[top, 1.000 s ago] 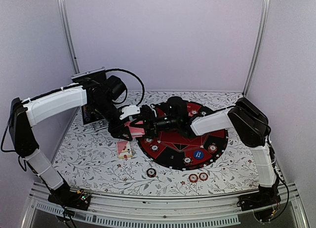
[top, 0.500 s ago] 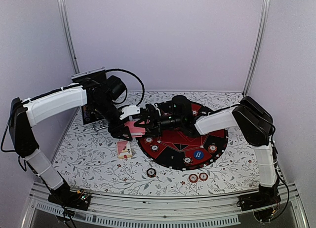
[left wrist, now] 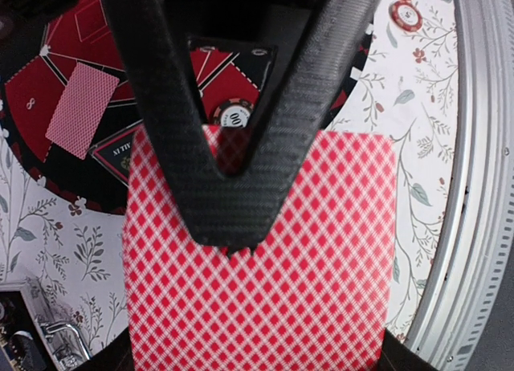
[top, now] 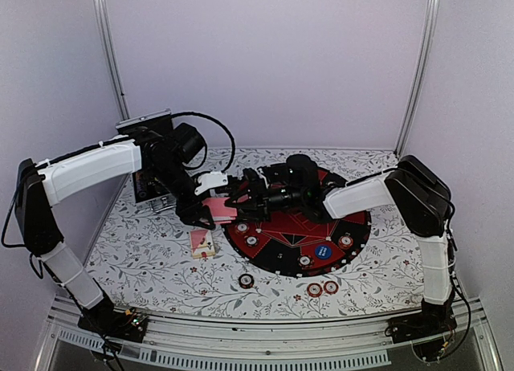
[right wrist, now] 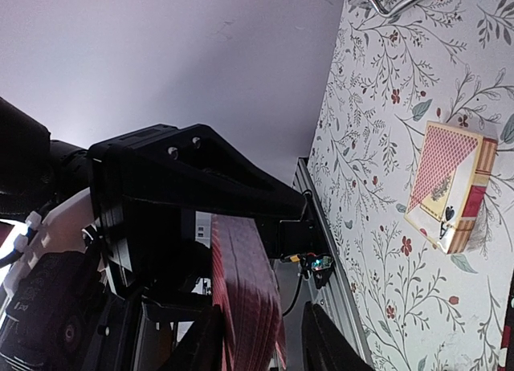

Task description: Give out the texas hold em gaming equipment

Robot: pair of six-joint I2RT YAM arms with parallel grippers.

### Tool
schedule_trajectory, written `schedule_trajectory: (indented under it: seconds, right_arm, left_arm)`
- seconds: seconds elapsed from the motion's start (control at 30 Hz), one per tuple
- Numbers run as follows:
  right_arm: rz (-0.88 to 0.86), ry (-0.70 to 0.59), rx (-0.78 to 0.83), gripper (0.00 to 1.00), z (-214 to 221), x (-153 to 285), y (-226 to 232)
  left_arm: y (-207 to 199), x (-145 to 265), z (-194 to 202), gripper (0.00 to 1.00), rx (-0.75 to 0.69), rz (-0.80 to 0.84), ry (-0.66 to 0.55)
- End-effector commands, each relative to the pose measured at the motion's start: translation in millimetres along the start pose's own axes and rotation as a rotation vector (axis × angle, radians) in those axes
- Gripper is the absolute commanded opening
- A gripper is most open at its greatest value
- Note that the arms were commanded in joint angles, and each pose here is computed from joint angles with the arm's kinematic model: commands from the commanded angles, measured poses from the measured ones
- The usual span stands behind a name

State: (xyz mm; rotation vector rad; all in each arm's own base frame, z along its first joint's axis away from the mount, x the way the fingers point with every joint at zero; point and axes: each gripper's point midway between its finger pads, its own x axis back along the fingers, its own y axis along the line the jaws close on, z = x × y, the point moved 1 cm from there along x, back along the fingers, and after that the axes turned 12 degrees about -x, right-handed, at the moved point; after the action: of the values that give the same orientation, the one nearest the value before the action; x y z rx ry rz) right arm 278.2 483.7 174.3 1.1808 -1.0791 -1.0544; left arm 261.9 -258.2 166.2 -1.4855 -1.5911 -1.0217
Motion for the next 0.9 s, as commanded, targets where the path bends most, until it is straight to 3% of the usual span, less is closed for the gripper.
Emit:
schedule_trajectory:
  seconds: [0.0, 0.6, 0.87]
  right_arm:
    - [0.023, 0.003, -0.018, 0.33, 4, 8, -3]
    - [0.041, 0.001, -0.017, 0.1, 6, 23, 1]
    - [0.043, -0.006, -0.004, 0.09, 6, 32, 8]
  left_arm:
    - [8, 9, -13, 0.0, -0.01, -0.033, -0.046]
    - [7, 9, -11, 0.0, -0.007, -0.033, -0.041]
    - [7, 8, -11, 0.0, -0.005, -0.029, -0.041]
